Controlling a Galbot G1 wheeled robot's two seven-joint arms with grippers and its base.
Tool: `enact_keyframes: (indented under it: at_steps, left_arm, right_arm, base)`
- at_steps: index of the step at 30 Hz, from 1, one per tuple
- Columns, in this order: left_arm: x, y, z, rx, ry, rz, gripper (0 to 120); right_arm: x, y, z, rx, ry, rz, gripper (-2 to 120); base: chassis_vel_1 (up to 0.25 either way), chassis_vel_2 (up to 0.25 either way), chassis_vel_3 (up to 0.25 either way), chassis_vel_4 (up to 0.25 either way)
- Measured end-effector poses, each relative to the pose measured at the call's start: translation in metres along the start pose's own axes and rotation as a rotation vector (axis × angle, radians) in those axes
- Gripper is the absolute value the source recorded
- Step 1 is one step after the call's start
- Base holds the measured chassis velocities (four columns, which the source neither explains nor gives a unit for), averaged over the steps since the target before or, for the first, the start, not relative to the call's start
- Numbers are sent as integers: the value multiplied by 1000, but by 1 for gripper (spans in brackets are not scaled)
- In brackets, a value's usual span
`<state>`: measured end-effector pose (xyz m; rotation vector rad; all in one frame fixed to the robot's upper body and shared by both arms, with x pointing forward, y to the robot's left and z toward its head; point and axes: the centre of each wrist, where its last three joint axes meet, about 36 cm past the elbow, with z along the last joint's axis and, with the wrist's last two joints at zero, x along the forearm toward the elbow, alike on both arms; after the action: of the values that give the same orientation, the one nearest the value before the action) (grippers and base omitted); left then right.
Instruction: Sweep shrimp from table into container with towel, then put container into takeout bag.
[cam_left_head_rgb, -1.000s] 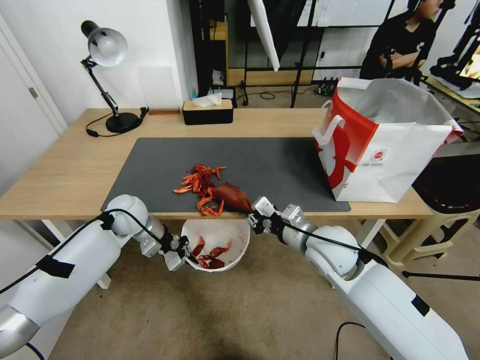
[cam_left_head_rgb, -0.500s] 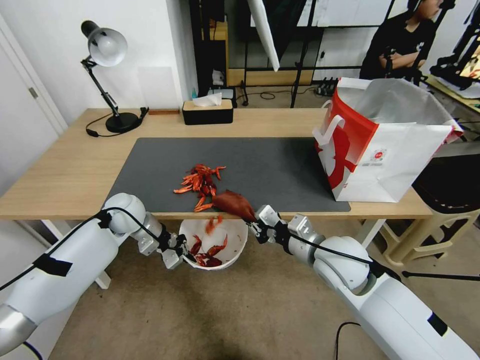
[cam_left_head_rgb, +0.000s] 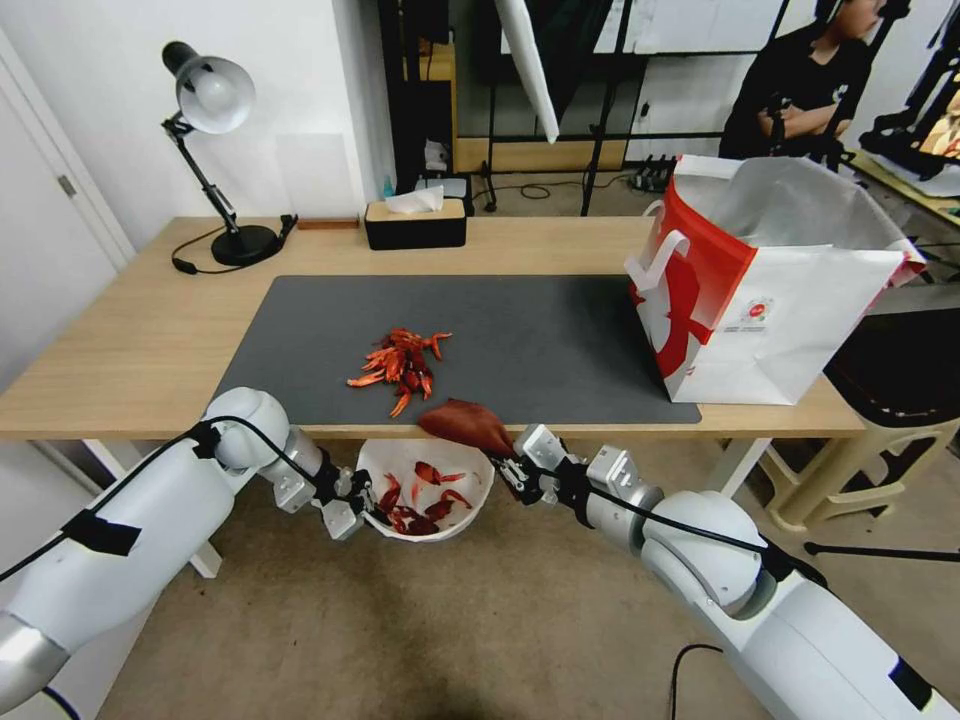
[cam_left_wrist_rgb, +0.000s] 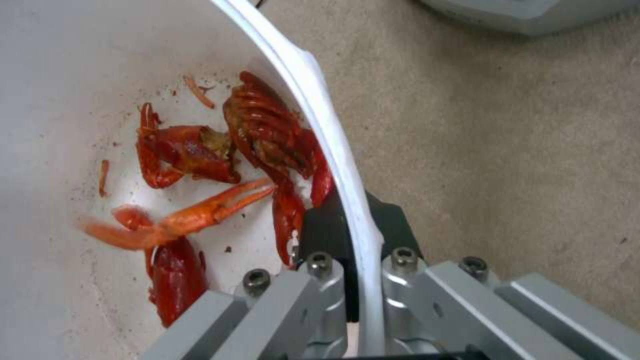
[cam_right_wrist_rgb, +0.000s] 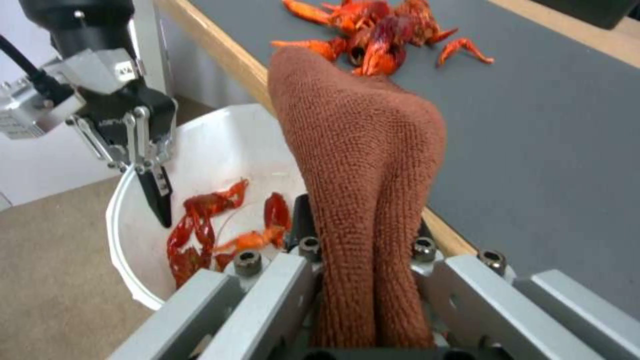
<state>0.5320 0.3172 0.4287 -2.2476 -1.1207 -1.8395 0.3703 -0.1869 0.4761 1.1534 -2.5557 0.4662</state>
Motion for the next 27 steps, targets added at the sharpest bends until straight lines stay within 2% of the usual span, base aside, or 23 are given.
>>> enact_keyframes:
  at_steps: [4, 12, 15, 16, 18, 21, 23, 24, 27]
  left_arm:
    - [1, -2, -1, 1, 1, -1, 0]
    - [3, -7, -3, 5, 2, 0, 0]
    - [4, -14, -5, 13, 1, 5, 0]
    - [4, -14, -5, 13, 1, 5, 0]
    - [5, -19, -5, 23, 1, 8, 0]
    - [6, -23, -4, 30, 3, 12, 0]
    - [9, -26, -3, 36, 4, 15, 0]
    - [9, -26, -3, 36, 4, 15, 0]
    - [12, -30, 0, 49, 7, 18, 0]
  right_arm:
    - [2, -2, -3, -6, -29, -2, 4]
    - [-10, -32, -30, -74, -191, 50, 4]
    - [-32, -66, -56, -108, -286, 144, 4]
    - [-32, -66, -56, -108, -286, 144, 4]
    - [-51, -86, -68, -111, -302, 192, 4]
    - [-72, -103, -74, -112, -283, 229, 4]
    - [-101, -120, -72, -114, -232, 257, 4]
    - [-101, -120, -72, -114, -232, 257, 4]
    - [-136, -136, -71, -119, -165, 261, 4]
  base:
    - [0, 0, 0, 0]
    - [0, 0, 0, 0]
    - [0, 0, 0, 0]
    - [0, 0, 0, 0]
    - [0, 0, 0, 0]
    - [0, 0, 0, 0]
    - [0, 0, 0, 0]
    - [0, 0, 0, 0]
    - [0, 0, 0, 0]
